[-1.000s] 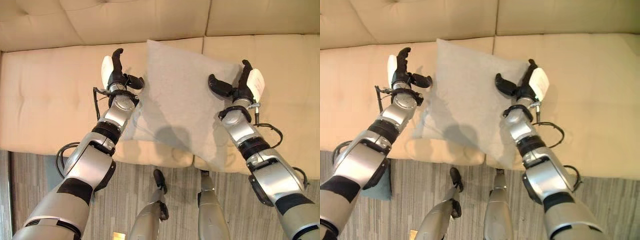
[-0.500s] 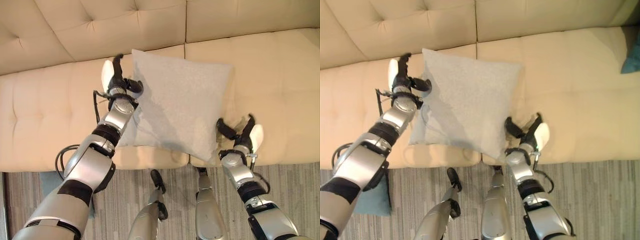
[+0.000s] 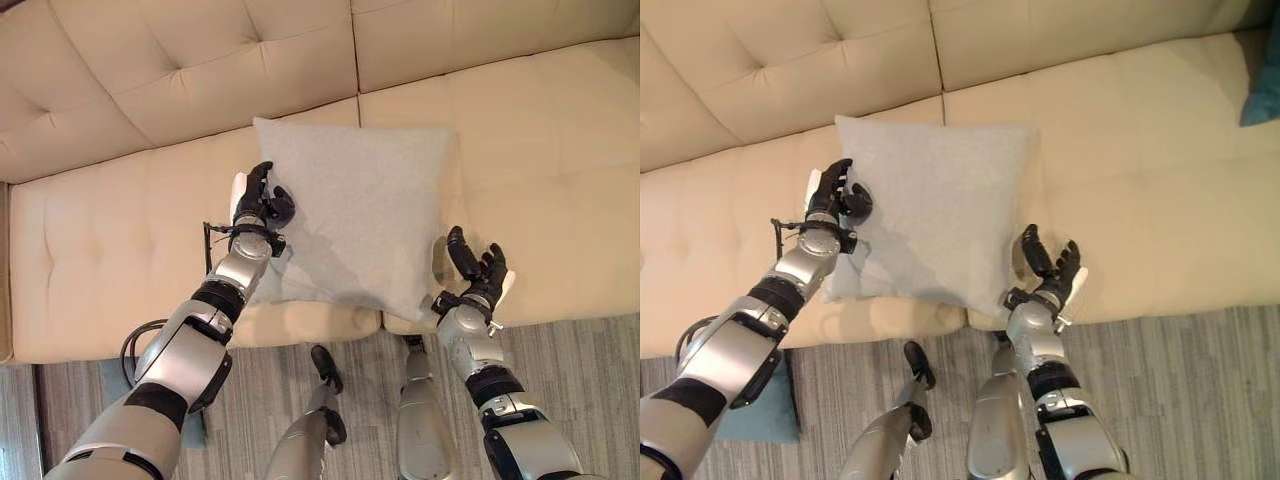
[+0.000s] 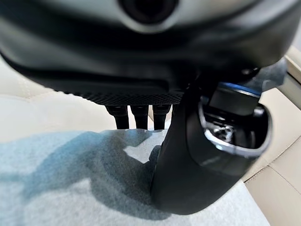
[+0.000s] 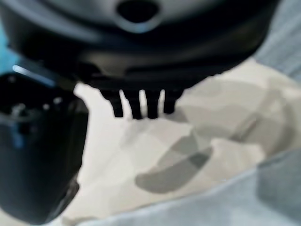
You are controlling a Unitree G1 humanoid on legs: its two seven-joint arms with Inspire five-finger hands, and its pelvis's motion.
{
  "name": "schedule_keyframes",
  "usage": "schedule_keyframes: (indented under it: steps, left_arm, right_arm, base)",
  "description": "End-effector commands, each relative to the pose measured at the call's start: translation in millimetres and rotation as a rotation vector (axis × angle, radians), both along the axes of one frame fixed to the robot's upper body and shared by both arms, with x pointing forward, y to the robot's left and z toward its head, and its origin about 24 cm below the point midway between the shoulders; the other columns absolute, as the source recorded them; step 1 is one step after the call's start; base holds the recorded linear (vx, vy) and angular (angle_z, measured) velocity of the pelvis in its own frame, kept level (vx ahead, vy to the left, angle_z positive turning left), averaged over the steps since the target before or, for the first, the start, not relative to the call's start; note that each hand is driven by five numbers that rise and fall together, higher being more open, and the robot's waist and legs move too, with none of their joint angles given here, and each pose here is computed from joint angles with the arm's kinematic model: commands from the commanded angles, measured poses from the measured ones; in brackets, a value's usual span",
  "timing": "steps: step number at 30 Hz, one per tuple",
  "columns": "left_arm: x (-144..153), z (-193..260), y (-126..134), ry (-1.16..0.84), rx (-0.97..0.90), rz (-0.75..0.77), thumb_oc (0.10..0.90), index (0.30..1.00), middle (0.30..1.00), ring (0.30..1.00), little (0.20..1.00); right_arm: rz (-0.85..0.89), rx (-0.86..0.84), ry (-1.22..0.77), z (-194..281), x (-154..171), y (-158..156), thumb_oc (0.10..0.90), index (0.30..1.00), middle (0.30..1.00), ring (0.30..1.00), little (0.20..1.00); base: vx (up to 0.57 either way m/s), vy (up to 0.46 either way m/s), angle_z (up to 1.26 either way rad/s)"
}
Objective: Pick up all the scattered cushions and arrange them neatly on the sofa.
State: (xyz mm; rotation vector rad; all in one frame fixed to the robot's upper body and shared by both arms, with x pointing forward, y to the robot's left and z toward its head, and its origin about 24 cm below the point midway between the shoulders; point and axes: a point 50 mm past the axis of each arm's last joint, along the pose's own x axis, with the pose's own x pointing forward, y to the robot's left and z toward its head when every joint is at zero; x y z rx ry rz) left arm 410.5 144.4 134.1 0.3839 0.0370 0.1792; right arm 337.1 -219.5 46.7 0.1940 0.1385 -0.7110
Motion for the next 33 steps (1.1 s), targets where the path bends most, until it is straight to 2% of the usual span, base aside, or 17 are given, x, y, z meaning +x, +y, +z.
schedule_keyframes:
  steps: [1, 6, 7, 16, 25, 33]
  left_arm:
    - [9, 28, -9, -0.088, -0.012, -0.002, 0.800, 0.900, 0.900, 0.900, 0.900]
    - [8, 22, -7, -0.065, 0.046, -0.012, 0.800, 0.900, 0.900, 0.900, 0.900]
    - [7, 16, -3, -0.045, 0.056, -0.011, 0.800, 0.900, 0.900, 0.900, 0.900]
    - [6, 7, 4, -0.004, 0.129, -0.050, 0.800, 0.900, 0.900, 0.900, 0.900]
    - [6, 19, -2, -0.067, 0.053, -0.040, 0.800, 0.900, 0.900, 0.900, 0.900]
    - [0, -7, -10, 0.001, 0.056, -0.051, 0.800, 0.900, 0.900, 0.900, 0.900]
  right_arm:
    - [0.232, -0.043, -0.320, 78, 39, 44, 0.800, 0.900, 0.900, 0.900, 0.900]
    - [0.387, -0.179, -0.277, 89, 51, 55, 0.800, 0.900, 0.900, 0.900, 0.900]
    - [0.479, -0.249, -0.268, 95, 54, 67, 0.800, 0.900, 0.900, 0.900, 0.900]
    - [0.854, -0.347, -0.285, 108, 58, 109, 0.800, 0.900, 0.900, 0.900, 0.900]
    - [0.870, -0.304, -0.495, 150, 53, 137, 0.800, 0.900, 0.900, 0.900, 0.900]
    - [0.943, -0.294, -0.555, 167, 47, 168, 0.800, 0.900, 0.900, 0.900, 0.900]
  base:
    - [0.00, 0.000, 0.00]
    - [-0.01, -0.012, -0.01]
    - [0.00, 0.000, 0.00]
    - [-0.01, -0.007, -0.01]
    - [-0.06, -0.011, -0.03]
    - [-0.01, 0.025, 0.04]
